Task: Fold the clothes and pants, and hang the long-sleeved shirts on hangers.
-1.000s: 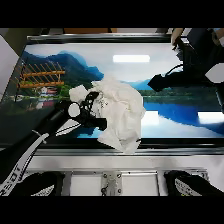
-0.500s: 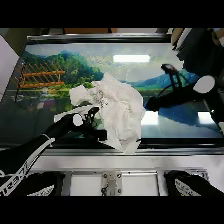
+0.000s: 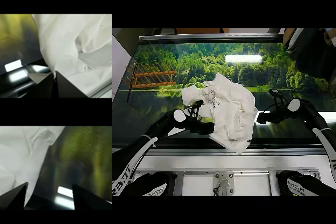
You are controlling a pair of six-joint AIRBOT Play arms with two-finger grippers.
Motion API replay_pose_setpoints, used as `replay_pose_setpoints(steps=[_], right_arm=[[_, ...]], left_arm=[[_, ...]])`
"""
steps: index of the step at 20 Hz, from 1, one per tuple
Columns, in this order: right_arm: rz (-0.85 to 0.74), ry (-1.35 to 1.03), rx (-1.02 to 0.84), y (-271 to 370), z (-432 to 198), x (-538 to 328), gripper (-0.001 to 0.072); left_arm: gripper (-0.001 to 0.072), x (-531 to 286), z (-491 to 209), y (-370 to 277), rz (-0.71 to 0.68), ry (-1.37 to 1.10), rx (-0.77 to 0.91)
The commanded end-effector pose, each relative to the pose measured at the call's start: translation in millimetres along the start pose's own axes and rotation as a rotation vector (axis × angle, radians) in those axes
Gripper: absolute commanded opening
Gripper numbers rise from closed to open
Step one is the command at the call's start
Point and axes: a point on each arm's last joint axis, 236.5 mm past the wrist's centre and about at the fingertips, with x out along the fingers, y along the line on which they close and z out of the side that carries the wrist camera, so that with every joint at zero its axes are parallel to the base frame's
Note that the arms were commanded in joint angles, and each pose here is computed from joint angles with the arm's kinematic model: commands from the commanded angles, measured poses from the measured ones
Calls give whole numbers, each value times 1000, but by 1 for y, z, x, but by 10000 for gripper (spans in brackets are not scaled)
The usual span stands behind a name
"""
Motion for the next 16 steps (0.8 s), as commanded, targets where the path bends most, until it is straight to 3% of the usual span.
replay_pose_setpoints(steps=[1,5,9,11,12,14,16], right_arm=[[87,7,109,8,4,37,616],[211,48,127,31,0,73,616],[214,44,132,36,2,83,605],[217,45,115,38,1,82,262],[217,40,113,38,2,81,155],[186,3,48,35,13,65,11],[103,-74,-114,30,44,16,10]], left_arm=[[12,-25,8,4,1,-49,7],[12,-35,12,2,5,-80,24],[12,-32,8,4,7,-61,18],[12,-33,9,4,7,-64,17],[12,-33,9,4,7,-64,17],[12,-41,13,-1,0,-92,30],[11,-81,35,-22,-34,-183,58]])
